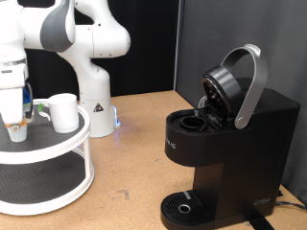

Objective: Make a cup of coffee with the keurig machine

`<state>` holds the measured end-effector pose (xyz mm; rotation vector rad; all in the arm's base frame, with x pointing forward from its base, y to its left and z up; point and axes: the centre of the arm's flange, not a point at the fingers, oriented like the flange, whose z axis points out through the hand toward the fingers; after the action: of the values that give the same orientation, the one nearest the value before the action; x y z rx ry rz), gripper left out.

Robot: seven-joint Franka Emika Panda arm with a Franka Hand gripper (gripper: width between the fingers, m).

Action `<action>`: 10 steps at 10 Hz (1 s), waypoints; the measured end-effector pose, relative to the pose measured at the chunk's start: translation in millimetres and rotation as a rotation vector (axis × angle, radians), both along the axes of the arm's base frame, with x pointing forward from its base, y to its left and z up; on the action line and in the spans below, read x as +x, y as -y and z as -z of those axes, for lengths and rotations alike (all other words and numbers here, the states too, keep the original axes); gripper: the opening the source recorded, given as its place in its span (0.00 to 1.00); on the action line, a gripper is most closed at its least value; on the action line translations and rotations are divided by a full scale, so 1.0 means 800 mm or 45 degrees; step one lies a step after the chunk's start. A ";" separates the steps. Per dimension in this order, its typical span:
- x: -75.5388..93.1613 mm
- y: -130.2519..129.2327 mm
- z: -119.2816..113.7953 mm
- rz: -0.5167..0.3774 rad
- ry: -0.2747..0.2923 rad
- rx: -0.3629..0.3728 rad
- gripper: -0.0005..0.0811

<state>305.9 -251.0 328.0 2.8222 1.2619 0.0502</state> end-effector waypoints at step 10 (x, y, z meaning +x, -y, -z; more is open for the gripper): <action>0.000 0.015 -0.090 0.003 0.038 0.095 0.54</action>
<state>305.8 -263.3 400.3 2.8734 1.2767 0.1415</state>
